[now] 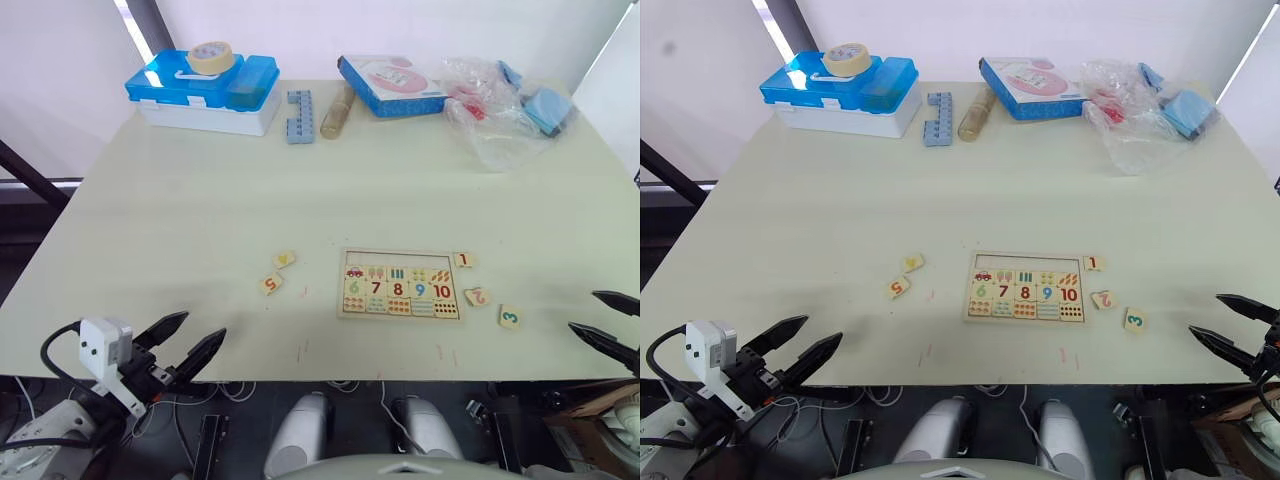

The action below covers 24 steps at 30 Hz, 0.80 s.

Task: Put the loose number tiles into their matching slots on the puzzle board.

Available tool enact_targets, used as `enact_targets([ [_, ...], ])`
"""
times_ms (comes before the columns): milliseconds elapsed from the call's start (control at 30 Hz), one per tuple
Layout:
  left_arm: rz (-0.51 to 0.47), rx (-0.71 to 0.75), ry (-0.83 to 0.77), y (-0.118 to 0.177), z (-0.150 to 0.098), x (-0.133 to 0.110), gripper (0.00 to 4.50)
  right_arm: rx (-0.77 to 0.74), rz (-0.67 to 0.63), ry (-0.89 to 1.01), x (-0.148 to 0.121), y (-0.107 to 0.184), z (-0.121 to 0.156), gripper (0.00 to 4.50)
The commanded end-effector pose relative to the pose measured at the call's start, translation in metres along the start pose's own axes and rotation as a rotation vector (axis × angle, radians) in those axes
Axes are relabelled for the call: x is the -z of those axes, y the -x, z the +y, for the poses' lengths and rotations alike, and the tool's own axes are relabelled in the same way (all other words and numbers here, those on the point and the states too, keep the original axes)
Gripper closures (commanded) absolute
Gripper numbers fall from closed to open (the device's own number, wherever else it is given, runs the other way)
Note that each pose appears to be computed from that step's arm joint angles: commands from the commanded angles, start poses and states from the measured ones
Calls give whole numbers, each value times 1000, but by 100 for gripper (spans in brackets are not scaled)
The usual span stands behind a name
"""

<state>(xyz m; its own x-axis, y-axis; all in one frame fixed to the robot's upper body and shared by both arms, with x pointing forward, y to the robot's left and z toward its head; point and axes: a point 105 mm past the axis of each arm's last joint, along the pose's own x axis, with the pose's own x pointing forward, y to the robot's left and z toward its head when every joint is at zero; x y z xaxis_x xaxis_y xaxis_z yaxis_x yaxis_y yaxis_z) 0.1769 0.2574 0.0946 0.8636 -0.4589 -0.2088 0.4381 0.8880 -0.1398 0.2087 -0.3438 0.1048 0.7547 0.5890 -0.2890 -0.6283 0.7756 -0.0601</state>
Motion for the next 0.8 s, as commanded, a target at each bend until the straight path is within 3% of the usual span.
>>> enact_targets([
  [33,-19,31,-19,0,-5,-8,4,-5,-50,43,-12,-1,-5,0],
  [267,-83,206,-102,-2,-23,-27,4,-131,-66,169,-45,-54,-2,0],
  [500,-82,452,-165,9,-42,-29,4,-347,103,307,-67,-117,16,0],
  [800,-95,520,-182,13,-44,-38,4,-450,172,410,-80,-161,14,0],
])
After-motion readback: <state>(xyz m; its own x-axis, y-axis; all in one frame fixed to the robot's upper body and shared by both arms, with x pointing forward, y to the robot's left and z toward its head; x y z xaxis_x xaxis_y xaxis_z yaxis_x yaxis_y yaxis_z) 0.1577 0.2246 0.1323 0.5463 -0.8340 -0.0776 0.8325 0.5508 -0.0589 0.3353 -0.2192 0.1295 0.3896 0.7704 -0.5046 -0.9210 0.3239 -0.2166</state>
